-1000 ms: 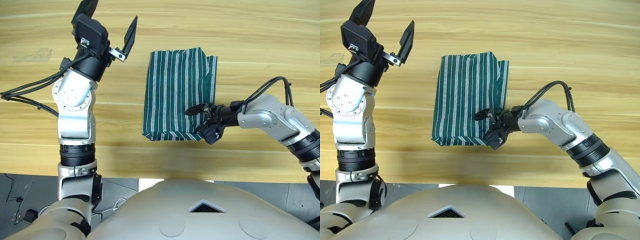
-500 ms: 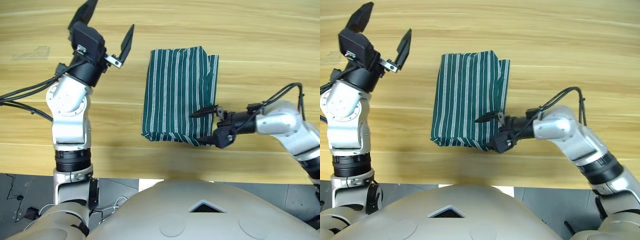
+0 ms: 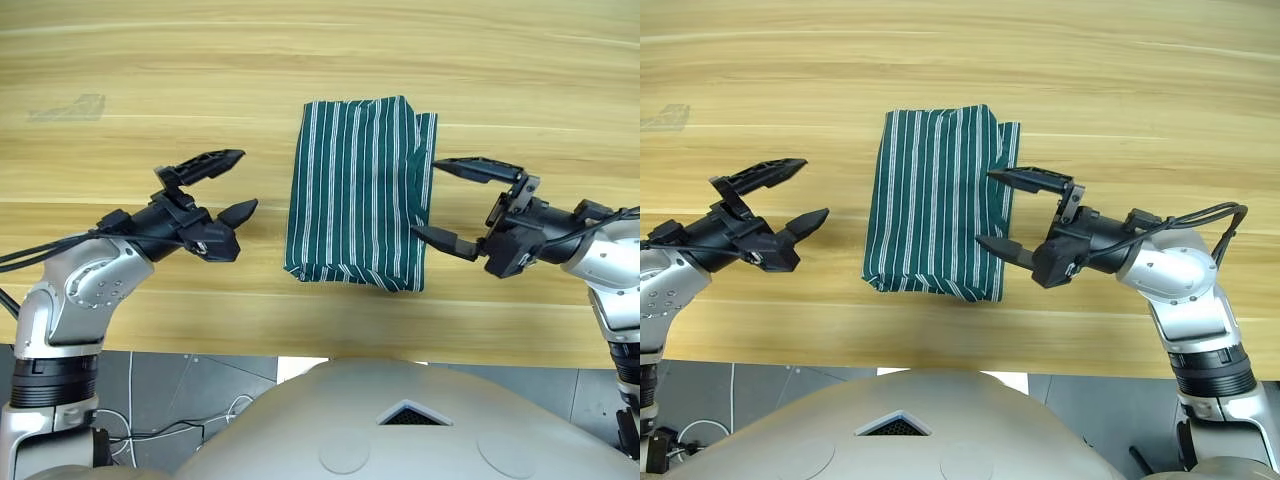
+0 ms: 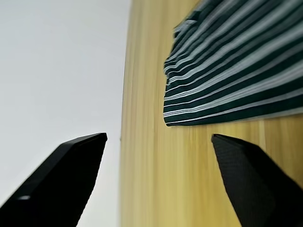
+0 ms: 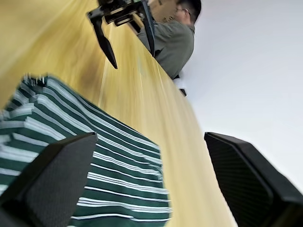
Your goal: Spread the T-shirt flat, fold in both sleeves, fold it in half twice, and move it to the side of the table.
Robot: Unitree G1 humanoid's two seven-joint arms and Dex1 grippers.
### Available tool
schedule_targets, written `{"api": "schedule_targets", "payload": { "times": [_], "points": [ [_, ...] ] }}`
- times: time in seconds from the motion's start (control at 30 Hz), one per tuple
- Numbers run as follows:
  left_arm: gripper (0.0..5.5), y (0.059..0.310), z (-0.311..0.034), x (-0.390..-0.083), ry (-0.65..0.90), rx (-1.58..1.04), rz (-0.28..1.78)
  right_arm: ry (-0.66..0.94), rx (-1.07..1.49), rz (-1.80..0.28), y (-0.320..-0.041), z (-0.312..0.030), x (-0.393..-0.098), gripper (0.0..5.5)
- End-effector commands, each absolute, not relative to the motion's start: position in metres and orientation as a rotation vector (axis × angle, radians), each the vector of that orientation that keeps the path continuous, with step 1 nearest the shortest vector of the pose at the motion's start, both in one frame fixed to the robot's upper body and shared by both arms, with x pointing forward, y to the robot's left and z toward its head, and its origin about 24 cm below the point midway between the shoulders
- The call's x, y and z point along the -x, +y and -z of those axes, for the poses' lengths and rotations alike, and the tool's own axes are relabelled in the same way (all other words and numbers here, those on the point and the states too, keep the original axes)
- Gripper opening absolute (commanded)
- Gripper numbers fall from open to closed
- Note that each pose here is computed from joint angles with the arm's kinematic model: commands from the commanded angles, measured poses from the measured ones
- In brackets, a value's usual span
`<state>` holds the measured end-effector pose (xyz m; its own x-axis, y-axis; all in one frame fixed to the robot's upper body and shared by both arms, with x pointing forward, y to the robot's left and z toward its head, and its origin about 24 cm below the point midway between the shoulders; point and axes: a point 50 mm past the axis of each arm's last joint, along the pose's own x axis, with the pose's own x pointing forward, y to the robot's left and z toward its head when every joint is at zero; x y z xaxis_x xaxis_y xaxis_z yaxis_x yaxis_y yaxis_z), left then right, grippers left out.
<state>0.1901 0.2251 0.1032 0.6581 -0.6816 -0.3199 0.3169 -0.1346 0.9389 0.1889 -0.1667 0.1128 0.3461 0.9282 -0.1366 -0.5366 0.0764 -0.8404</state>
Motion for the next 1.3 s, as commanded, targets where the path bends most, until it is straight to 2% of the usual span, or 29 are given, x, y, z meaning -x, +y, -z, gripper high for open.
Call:
{"api": "schedule_targets", "payload": {
  "times": [0.03, 0.17, 0.33, 0.47, 0.6, 0.8, 1.1, 1.23, 1.3],
  "points": [
    [4.10, 0.224, -0.100, -0.192, -0.522, -1.710, 1.070, -0.598, 1.084, -1.216, -0.174, -0.097, -0.189, 4.19],
    [4.10, 0.232, -0.081, -0.185, -0.534, -1.723, 1.209, -0.606, 1.158, -1.290, -0.183, -0.088, -0.187, 4.19],
    [4.10, 0.232, -0.056, -0.167, -0.488, -1.638, 1.315, -0.526, 1.268, -1.412, -0.201, -0.067, -0.187, 4.19],
    [4.10, 0.230, -0.046, -0.163, -0.474, -1.605, 1.345, -0.442, 1.271, -1.474, -0.210, -0.053, -0.183, 4.19],
    [4.10, 0.221, -0.039, -0.164, -0.479, -1.541, 1.330, -0.285, 1.231, -1.510, -0.216, -0.041, -0.180, 4.19],
    [4.10, 0.210, -0.024, -0.178, -0.485, -1.506, 1.326, -0.299, 1.144, -1.559, -0.193, -0.032, -0.179, 4.19],
    [4.10, 0.215, -0.016, -0.177, -0.431, -1.515, 1.417, -0.314, 1.111, -1.611, -0.174, -0.019, -0.183, 4.19],
    [3.37, 0.217, -0.013, -0.171, -0.402, -1.505, 1.458, -0.322, 1.102, -1.611, -0.171, -0.019, -0.183, 4.19],
    [3.13, 0.218, -0.011, -0.170, -0.389, -1.504, 1.472, -0.317, 1.105, -1.608, -0.172, -0.018, -0.184, 3.94]
  ]
}}
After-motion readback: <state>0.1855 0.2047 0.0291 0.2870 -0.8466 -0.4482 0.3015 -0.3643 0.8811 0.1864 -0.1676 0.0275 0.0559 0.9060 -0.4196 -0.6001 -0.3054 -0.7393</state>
